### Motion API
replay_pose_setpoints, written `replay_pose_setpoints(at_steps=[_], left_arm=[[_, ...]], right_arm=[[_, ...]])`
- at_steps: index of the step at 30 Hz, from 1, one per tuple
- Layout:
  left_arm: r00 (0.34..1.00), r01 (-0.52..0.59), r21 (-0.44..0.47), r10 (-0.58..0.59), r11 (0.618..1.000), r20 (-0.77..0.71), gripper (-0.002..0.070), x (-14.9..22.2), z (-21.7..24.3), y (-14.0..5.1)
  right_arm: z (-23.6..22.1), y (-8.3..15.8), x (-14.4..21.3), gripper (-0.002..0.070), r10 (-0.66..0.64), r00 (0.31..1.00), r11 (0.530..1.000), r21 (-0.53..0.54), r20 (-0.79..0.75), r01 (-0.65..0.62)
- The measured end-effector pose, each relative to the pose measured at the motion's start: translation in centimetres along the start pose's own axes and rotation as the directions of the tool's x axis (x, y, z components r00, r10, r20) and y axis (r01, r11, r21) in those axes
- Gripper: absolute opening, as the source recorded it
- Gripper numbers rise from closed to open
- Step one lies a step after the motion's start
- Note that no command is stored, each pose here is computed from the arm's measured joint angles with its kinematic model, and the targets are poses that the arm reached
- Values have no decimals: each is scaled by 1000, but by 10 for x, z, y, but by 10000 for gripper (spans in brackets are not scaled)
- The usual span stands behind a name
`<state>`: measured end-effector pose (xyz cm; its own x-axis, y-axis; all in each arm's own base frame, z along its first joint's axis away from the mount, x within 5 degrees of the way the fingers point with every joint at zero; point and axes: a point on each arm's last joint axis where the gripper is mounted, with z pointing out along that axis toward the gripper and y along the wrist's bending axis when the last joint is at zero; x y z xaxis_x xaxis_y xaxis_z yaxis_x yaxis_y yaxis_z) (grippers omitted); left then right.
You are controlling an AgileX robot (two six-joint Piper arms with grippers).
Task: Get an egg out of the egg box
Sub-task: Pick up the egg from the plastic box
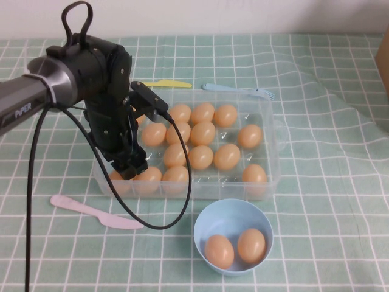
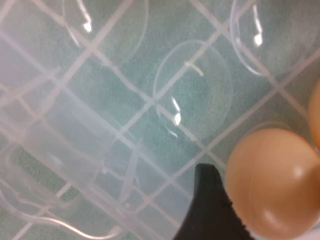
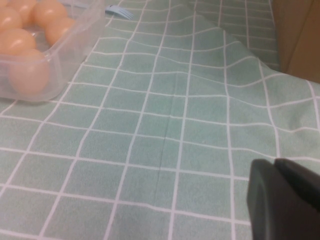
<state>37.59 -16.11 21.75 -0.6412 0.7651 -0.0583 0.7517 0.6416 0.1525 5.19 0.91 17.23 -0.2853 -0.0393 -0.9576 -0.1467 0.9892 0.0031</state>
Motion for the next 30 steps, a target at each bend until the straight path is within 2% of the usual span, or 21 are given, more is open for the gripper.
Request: replay_pose_setpoints(at_steps=[17,30], left_arm=[[999,44,44,-45,998,0,408,3,1,4],[998,58,72,-56,996,-18,440,4,7,3]], right_arm=[[0,0,0,-17,1,1000,1000,-1,0,-1],[0,0,0,-17,4,1000,1000,-1,0,-4]])
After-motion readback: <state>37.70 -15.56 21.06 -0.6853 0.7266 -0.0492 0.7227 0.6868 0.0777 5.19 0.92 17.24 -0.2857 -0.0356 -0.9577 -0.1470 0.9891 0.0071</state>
